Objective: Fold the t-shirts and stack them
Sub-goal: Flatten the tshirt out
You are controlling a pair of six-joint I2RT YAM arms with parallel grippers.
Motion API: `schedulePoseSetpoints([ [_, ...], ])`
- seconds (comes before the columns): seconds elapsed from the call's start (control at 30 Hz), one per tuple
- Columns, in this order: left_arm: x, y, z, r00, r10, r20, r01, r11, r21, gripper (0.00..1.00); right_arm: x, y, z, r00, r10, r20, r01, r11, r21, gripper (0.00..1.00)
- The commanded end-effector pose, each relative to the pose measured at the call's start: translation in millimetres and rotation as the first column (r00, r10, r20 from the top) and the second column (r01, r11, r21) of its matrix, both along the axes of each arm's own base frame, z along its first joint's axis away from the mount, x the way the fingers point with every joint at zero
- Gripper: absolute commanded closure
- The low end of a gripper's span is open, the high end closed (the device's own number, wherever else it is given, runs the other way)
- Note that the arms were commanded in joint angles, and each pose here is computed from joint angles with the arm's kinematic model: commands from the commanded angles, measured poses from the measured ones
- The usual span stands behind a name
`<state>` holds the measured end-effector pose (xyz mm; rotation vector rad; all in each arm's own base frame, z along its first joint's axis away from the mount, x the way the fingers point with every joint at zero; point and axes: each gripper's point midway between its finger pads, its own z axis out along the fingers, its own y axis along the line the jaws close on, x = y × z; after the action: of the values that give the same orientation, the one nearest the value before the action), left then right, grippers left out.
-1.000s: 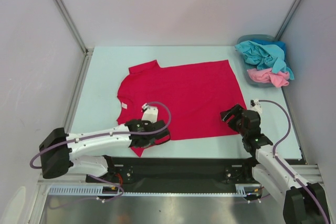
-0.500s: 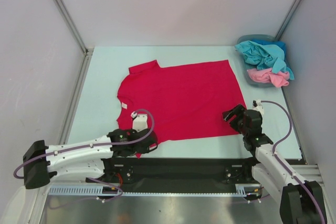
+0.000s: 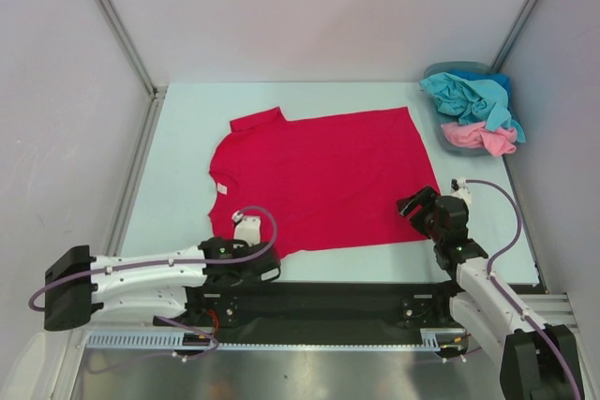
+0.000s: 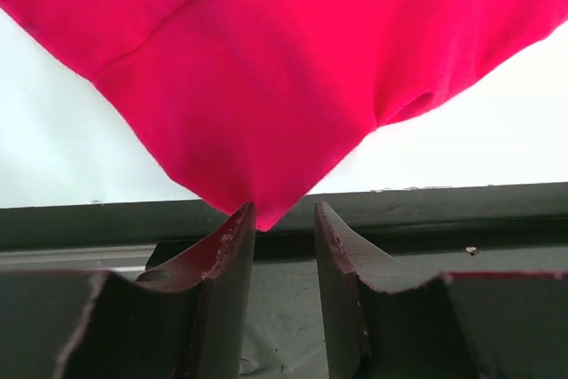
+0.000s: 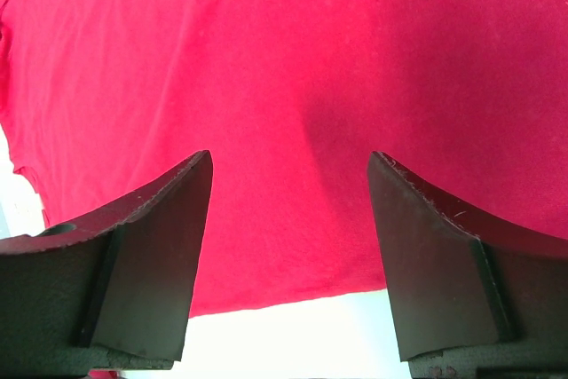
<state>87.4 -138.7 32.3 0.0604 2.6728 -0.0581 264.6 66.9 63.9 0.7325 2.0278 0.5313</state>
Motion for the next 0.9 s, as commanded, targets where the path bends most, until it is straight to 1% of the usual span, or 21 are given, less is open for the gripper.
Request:
schedulePoseSetpoints([
  [0.0, 0.7, -6.0, -3.0, 1.000, 0.021, 0.002, -0.021, 1.000, -0.012, 0.61, 7.7, 1.6, 18.9, 0.998, 0.005, 0.065, -0.006, 1.000, 0.009, 0.25],
  [0.13, 2.8, -3.7, -10.5, 1.000, 0.020, 0.009, -0.020, 1.000, 0.019, 0.62, 6.3, 0.6, 21.2, 0.998, 0.003, 0.070, -0.004, 1.000, 0.008, 0.25],
  [0.23, 3.7, 0.5, -16.9, 1.000, 0.021, 0.011, -0.021, 0.998, 0.057, 0.66, 5.4, 0.2, 22.4, 0.997, 0.004, 0.073, -0.004, 1.000, 0.008, 0.25],
  [0.33, 5.6, 3.4, -19.9, 1.000, 0.022, 0.018, -0.024, 0.996, 0.086, 0.75, 4.5, 0.0, 23.1, 0.997, 0.005, 0.076, -0.006, 1.000, 0.006, 0.25],
  [0.37, 6.7, 3.3, -19.5, 1.000, 0.020, 0.023, -0.022, 0.996, 0.091, 0.81, 4.5, 0.0, 23.5, 0.997, 0.005, 0.078, -0.006, 1.000, 0.006, 0.25],
  [0.4, 8.3, 4.4, -19.5, 0.999, 0.021, 0.032, -0.024, 0.995, 0.100, 0.85, 4.0, 0.2, 23.3, 0.997, 0.007, 0.077, -0.007, 1.000, 0.007, 0.25],
  [0.43, 9.0, 5.8, -20.8, 0.999, 0.022, 0.033, -0.025, 0.993, 0.116, 0.93, 4.2, -0.2, 23.7, 0.997, 0.004, 0.079, -0.005, 1.000, 0.008, 0.25],
  [0.47, 10.3, 5.3, -19.9, 0.999, 0.021, 0.037, -0.025, 0.992, 0.123, 0.97, 3.8, 0.0, 23.4, 0.997, 0.005, 0.079, -0.006, 1.000, 0.009, 0.26],
  [0.5, 10.9, 6.1, -20.3, 0.999, 0.022, 0.038, -0.027, 0.990, 0.137, 1.00, 4.1, 0.3, 24.1, 0.997, 0.007, 0.080, -0.008, 1.000, 0.010, 0.26],
  [0.6, 17.3, 3.5, -18.7, 0.998, 0.023, 0.064, -0.033, 0.987, 0.155, 1.00, 4.1, 1.1, 24.8, 0.996, 0.011, 0.083, -0.012, 1.000, 0.011, 0.26],
  [0.63, 21.1, 0.6, -16.8, 0.996, 0.016, 0.087, -0.029, 0.988, 0.149, 0.99, 4.3, 1.9, 25.9, 0.996, 0.014, 0.087, -0.015, 1.000, 0.012, 0.26],
  [0.73, 30.3, -18.8, -7.1, 0.990, -0.014, 0.141, 0.006, 0.998, 0.056, 1.00, 3.4, 1.9, 22.7, 0.997, 0.014, 0.081, -0.015, 1.000, 0.015, 0.26],
  [0.8, 37.2, -33.1, 2.6, 0.982, -0.011, 0.189, 0.019, 0.999, -0.040, 1.00, 2.7, 2.7, 22.4, 0.997, 0.020, 0.079, -0.021, 1.000, 0.014, 0.26],
  [0.87, 41.7, -42.7, 6.2, 0.974, -0.021, 0.226, 0.046, 0.993, -0.105, 1.00, 1.9, 2.0, 22.6, 0.997, 0.021, 0.080, -0.022, 1.000, 0.008, 0.26],
])
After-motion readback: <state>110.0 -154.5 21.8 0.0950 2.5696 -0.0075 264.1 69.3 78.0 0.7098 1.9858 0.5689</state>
